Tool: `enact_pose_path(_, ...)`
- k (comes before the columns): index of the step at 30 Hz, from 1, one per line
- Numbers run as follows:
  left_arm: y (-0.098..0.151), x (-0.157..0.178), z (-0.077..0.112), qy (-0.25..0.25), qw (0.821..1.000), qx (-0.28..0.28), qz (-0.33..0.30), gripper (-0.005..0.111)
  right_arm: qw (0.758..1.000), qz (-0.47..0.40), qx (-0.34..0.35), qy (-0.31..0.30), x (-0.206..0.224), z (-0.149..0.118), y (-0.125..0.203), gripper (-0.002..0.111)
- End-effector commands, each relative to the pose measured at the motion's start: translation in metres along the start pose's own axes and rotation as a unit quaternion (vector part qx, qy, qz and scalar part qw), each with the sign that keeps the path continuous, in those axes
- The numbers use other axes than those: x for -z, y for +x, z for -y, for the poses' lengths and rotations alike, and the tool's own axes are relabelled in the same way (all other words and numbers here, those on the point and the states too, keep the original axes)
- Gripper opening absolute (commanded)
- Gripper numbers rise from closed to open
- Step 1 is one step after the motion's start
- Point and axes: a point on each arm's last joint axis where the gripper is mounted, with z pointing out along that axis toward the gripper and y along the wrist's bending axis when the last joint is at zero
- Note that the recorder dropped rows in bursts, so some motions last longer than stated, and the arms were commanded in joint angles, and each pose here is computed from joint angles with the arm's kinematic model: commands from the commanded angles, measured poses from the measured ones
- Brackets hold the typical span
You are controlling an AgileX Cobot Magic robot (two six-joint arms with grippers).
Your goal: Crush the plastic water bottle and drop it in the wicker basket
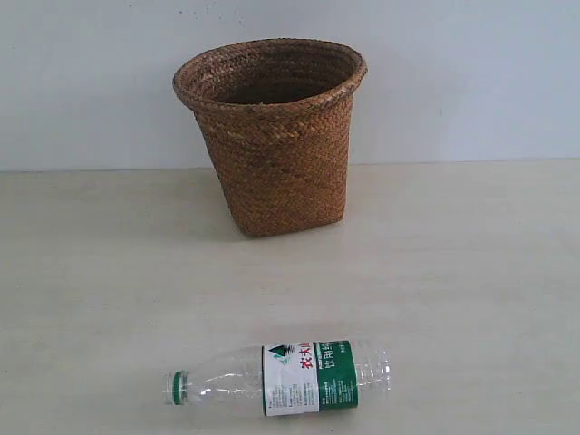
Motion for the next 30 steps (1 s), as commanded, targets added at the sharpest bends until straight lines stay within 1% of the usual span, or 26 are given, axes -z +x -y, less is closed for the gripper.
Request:
enact_pose_path(1, -0.005, 0.000, 0.000, 0.000, 0.999, 0.038, 0.034, 0.004, 0.993, 0.108, -0.056, -0.007, 0.003, 0.000, -0.020, 0.000)
enact_pose_path(2, -0.007, 0.001, 0.000, 0.001, 0.998, 0.038, 0.045, 0.004, 0.991, 0.124, -0.056, -0.007, 0.003, 0.000, -0.022, 0.000)
enact_pose_path(4, -0.014, 0.001, 0.000, 0.001, 0.996, 0.038, 0.085, 0.004, 0.992, 0.117, -0.056, -0.007, 0.003, 0.000, -0.021, 0.000)
enact_pose_path(5, -0.016, 0.002, 0.000, 0.002, 0.994, 0.049, 0.096, 0.004, 0.992, 0.114, -0.057, -0.007, 0.003, 0.000, -0.021, 0.000)
enact_pose_path(8, -0.022, 0.003, -0.001, 0.008, 0.988, 0.091, 0.125, 0.004, 0.991, 0.122, -0.059, -0.008, 0.003, -0.001, -0.032, 0.000)
enact_pose_path(11, -0.026, 0.004, -0.001, 0.011, 0.984, 0.099, 0.147, 0.004, 0.991, 0.121, -0.059, -0.008, 0.000, -0.001, -0.046, 0.000)
enact_pose_path(13, -0.036, 0.006, 0.000, 0.014, 0.981, 0.100, 0.166, 0.004, 0.992, 0.114, -0.058, -0.007, -0.006, -0.002, -0.060, 0.000)
enact_pose_path(14, -0.047, 0.005, 0.001, 0.014, 0.981, 0.100, 0.168, 0.004, 0.992, 0.108, -0.058, -0.007, -0.012, -0.002, -0.070, 0.000)
enact_pose_path(15, -0.052, 0.004, 0.001, 0.014, 0.981, 0.100, 0.167, 0.004, 0.993, 0.107, -0.058, -0.007, -0.015, -0.003, -0.077, 0.000)
enact_pose_path(19, -0.080, -0.008, 0.003, 0.011, 0.983, 0.100, 0.152, 0.004, 0.995, 0.086, -0.048, -0.004, -0.035, -0.004, -0.102, 0.000)
enact_pose_path(24, -0.109, -0.037, 0.005, 0.006, 0.989, 0.092, 0.113, 0.004, 0.998, 0.055, -0.036, -0.002, -0.065, -0.005, -0.130, 0.000)
enact_pose_path(27, -0.120, -0.062, 0.007, 0.001, 0.996, 0.067, 0.058, 0.004, 0.999, 0.021, -0.026, -0.001, -0.086, -0.006, -0.140, 0.000)
enact_pose_path(30, -0.128, -0.088, 0.008, -0.004, 0.999, 0.046, 0.004, 0.004, 1.000, -0.026, -0.003, 0.001, -0.107, -0.007, -0.147, 0.000)
